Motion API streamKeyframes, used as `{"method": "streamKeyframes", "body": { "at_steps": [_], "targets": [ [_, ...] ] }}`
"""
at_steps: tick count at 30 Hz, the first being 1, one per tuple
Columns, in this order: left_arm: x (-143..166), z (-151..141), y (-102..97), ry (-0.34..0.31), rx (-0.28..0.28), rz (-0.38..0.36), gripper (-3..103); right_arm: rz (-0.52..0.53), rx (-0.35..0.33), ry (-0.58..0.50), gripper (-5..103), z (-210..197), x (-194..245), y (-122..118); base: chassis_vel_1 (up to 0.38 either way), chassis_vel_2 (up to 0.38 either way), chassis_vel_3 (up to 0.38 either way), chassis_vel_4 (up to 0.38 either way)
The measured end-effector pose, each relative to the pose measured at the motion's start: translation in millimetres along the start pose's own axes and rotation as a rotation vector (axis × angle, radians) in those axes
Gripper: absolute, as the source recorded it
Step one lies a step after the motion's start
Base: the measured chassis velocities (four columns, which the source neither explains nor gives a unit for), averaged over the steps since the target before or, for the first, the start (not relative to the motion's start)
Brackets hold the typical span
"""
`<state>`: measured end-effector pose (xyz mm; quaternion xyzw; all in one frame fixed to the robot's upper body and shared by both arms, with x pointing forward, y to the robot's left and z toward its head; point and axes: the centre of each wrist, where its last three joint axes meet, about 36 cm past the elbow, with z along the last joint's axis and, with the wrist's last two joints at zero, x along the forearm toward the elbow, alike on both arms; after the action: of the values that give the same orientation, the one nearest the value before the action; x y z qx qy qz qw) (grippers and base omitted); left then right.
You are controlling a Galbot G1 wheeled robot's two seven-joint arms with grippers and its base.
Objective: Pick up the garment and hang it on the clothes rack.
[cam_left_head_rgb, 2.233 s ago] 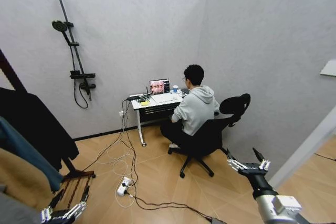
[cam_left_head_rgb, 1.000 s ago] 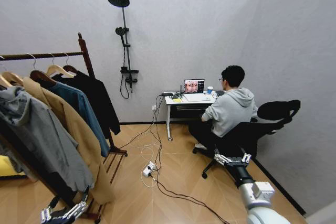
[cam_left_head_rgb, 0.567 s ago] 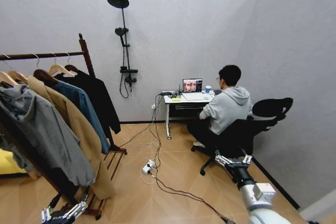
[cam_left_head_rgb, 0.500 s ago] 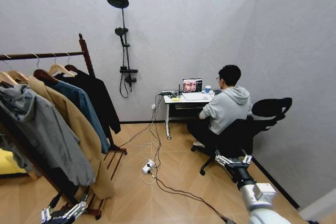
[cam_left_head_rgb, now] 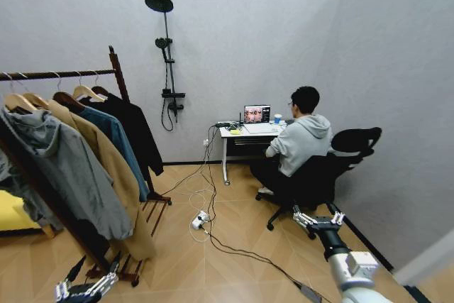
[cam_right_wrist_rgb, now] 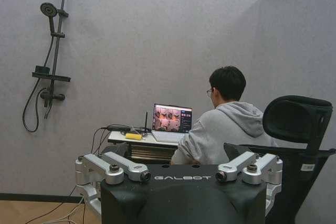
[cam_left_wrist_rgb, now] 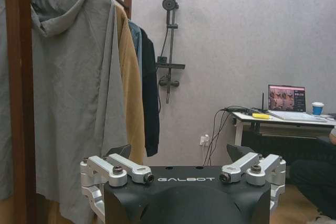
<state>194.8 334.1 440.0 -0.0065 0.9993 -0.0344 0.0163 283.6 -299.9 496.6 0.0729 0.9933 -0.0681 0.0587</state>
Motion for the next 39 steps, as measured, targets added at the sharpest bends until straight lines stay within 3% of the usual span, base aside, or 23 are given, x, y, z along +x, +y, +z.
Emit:
{"method": "streamKeyframes", "body": {
  "at_steps": [39],
  "targets": [
    [0.0, 0.0, 0.0, 0.0, 0.0, 0.0, 100, -0.032, -0.016, -0.009, 100, 2.7, -9.5, 11.3, 0.167, -0.177, -0.173, 0.166]
  ]
}}
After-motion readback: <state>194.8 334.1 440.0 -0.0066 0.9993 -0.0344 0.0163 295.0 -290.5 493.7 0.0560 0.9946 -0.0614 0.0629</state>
